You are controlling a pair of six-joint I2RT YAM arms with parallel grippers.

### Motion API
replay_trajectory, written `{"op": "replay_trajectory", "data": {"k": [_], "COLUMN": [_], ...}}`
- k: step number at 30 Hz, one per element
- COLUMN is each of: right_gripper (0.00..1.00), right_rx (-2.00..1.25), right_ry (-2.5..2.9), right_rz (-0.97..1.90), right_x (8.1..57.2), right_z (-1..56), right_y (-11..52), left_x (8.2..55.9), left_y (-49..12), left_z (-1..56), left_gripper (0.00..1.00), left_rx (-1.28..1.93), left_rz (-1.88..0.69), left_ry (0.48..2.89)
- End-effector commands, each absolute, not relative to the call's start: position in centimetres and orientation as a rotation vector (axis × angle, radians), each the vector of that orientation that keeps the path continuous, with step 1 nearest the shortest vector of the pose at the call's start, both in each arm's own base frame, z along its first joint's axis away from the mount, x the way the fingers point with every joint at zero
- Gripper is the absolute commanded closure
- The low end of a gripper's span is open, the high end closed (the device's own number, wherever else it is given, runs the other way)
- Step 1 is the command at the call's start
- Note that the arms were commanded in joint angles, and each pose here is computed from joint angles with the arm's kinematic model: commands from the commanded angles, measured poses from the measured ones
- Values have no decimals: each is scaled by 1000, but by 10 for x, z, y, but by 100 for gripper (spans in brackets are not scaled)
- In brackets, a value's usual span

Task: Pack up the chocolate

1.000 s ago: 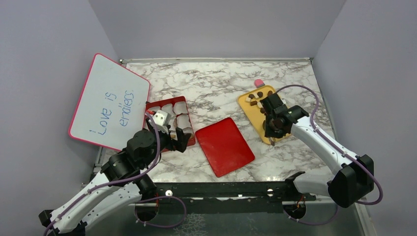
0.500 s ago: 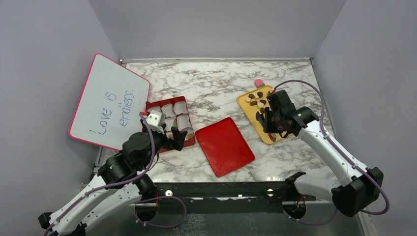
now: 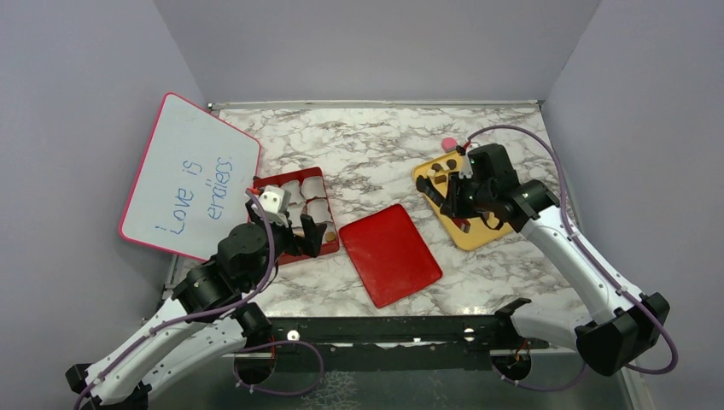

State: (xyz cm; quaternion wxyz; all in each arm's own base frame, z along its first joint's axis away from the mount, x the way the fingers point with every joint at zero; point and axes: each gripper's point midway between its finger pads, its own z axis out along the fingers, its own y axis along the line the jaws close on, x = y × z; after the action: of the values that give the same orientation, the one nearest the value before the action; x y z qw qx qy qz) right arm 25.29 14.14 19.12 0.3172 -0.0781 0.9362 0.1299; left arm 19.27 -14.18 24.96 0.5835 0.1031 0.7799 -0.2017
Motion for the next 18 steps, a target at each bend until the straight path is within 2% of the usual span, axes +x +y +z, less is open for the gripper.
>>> {"op": "replay_trajectory", "data": {"k": [1,9,18], "right_gripper": [78,78,78], "right_rx": [-304,-364,-522], "right_ry": [2327,2287,2281], "right_rz": [586,722,830], "right_x": [260,257,239], "right_z": [228,238,224], "right_y": [182,215,285], "left_x": [201,201,196], "left_y": [-136,-132,-127], "left_z": [293,318,331], "left_gripper": [1,1,1], "left_rx": [152,124,87], "left_rz": [-479,-490,-530], "left_ry": [1740,1696,1653]}}
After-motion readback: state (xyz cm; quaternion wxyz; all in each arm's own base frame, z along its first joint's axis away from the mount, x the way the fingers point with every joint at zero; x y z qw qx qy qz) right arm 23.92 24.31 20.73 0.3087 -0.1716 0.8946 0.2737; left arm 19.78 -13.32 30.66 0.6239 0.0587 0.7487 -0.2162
